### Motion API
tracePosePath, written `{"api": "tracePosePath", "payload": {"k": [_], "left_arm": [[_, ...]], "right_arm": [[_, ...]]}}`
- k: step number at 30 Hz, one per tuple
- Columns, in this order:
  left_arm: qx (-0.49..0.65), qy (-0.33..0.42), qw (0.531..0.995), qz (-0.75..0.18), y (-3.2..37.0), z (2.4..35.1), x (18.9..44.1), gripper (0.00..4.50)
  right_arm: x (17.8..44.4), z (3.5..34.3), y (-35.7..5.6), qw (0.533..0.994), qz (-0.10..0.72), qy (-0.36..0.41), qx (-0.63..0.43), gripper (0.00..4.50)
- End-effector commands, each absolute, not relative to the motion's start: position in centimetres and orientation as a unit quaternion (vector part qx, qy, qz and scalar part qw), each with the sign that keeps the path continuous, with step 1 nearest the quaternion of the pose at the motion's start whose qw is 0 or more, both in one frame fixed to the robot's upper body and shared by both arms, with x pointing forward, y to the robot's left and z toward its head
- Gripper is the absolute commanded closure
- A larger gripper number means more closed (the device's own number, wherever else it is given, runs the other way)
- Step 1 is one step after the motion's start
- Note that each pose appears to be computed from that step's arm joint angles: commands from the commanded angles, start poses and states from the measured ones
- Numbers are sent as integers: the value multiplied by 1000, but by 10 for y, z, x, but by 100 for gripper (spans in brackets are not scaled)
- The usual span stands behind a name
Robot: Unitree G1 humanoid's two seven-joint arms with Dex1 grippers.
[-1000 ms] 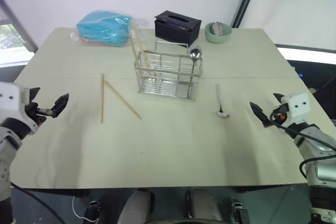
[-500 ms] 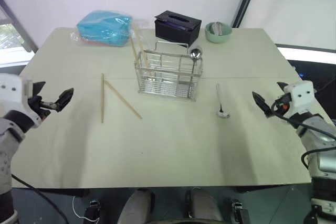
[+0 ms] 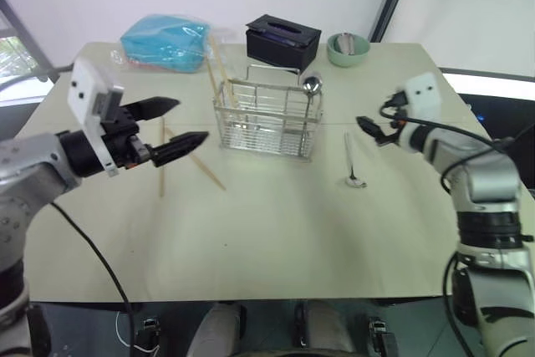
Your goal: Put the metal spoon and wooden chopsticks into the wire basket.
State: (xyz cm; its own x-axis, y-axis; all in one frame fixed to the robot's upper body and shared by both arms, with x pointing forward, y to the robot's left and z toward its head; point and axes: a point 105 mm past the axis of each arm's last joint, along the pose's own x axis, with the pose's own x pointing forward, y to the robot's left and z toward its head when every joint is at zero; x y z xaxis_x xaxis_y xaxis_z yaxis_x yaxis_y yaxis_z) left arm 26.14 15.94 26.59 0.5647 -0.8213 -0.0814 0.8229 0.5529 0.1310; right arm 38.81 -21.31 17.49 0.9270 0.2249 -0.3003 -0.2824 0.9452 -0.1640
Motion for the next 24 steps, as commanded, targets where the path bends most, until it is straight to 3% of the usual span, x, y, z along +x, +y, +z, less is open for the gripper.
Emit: {"api": "tracePosePath", "payload": {"k": [1, 8, 14, 17, 24], "left_arm": [[69, 30, 835, -545, 146, 270, 248, 3], [93, 63, 795, -596, 135, 266, 251, 3], [112, 64, 788, -602, 134, 264, 255, 3], [112, 67, 782, -609, 134, 264, 254, 0], [116, 62, 780, -612, 132, 266, 257, 0]], "right_arm": [[386, 159, -213, 971, 100, 196, -98, 0], [383, 134, -207, 960, 88, 263, -42, 0], [371, 113, -197, 947, 105, 302, -35, 0], [373, 110, -192, 947, 106, 303, -17, 85], [379, 115, -173, 948, 131, 291, -2, 436]]}}
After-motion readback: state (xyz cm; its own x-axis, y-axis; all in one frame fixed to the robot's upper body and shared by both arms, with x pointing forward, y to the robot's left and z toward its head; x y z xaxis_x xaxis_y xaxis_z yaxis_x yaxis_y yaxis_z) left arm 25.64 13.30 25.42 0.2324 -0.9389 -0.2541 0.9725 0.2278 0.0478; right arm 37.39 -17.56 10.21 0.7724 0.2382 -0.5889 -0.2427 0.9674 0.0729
